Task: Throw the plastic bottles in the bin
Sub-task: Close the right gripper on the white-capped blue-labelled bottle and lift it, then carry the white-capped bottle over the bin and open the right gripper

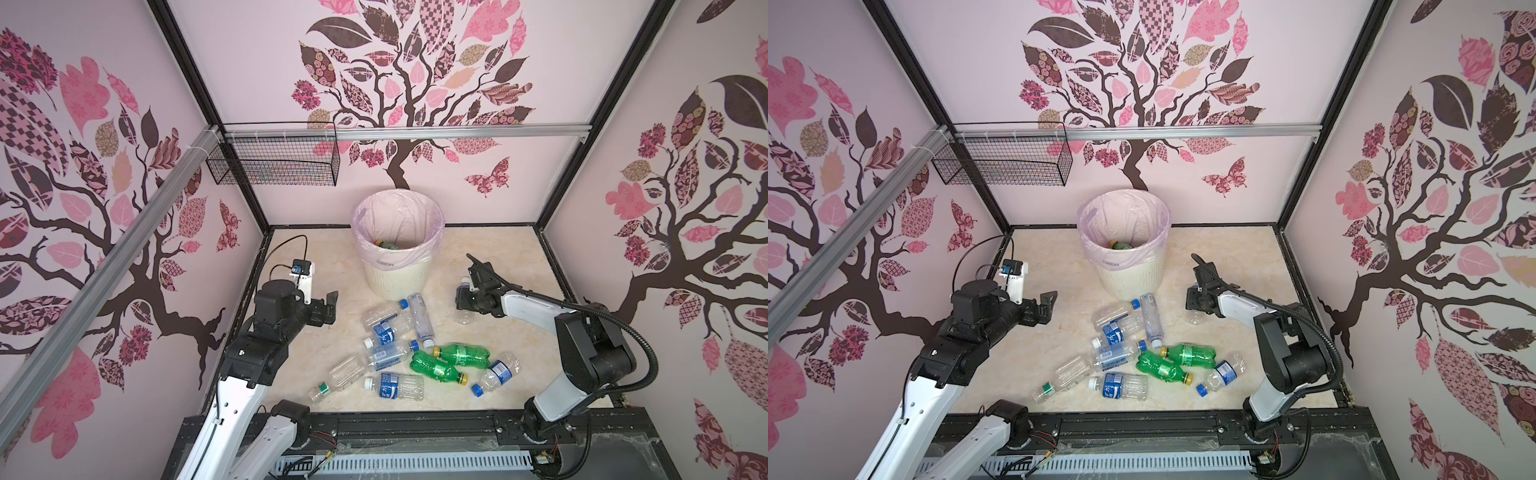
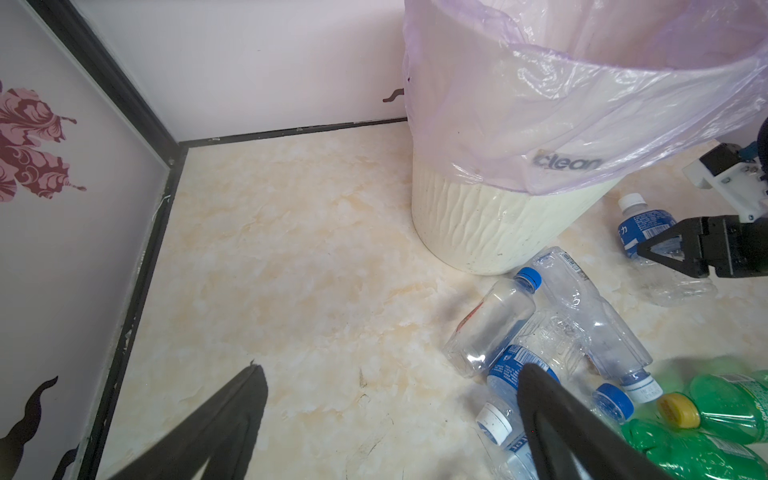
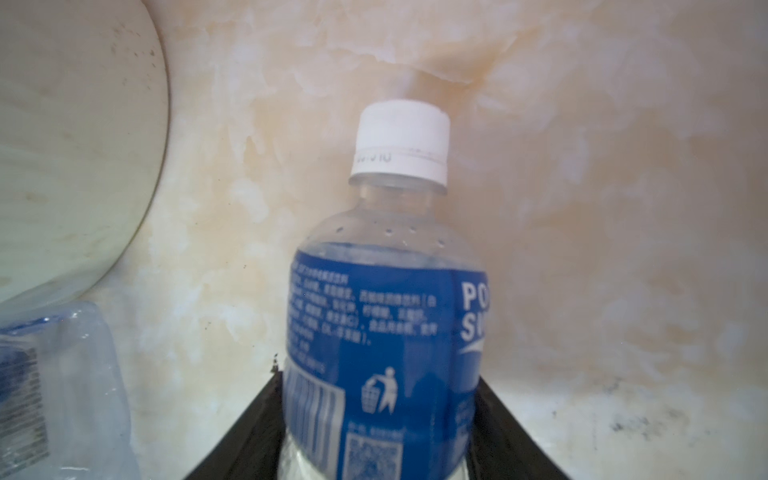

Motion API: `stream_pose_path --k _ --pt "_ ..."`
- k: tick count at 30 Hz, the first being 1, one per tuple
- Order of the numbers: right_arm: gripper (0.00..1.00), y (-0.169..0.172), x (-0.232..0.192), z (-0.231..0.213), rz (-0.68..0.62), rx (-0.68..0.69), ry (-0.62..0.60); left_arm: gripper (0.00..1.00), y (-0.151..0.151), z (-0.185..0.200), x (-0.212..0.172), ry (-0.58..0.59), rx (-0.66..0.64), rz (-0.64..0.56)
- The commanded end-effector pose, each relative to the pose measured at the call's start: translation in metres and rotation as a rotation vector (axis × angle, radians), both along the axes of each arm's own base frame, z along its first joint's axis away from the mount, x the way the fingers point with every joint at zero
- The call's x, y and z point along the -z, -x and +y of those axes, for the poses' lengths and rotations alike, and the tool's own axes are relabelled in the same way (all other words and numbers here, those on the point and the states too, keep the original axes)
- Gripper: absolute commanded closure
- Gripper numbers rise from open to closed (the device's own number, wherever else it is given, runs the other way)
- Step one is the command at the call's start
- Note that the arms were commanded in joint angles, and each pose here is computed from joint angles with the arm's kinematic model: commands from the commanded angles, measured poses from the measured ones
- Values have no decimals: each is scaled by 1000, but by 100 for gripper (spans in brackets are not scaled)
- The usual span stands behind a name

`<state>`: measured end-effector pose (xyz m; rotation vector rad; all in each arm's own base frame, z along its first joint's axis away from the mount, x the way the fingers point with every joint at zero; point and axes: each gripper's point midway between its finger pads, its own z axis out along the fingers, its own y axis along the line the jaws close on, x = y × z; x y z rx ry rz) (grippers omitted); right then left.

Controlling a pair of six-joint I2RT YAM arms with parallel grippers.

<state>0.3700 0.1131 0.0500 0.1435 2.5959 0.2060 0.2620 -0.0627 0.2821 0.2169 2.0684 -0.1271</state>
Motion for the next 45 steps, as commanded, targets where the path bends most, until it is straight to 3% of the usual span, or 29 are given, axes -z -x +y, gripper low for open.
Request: stream_pose_path --k 1,8,13,26,37,42,45 --pt "51 4 -28 -10 -38 0 37 2 -1 2 0 13 -18 -17" --pt "51 11 -116 8 -267 -76 -122 2 -3 4 1 19 -33 -32" --pt "51 25 -184 0 -451 -79 -167 2 -2 5 -1 28 -39 -47" --pt "52 98 -326 5 -871 -253 -334 2 1 6 -6 43 -42 -87" --pt "52 124 -359 10 -983 -327 -394 2 8 8 -10 46 -44 -92" --pt "53 100 -388 27 -982 -381 -411 2 9 8 -12 43 -44 -95" --pt "54 74 -420 48 -1007 -439 -495 2 9 9 -13 51 -51 -95"
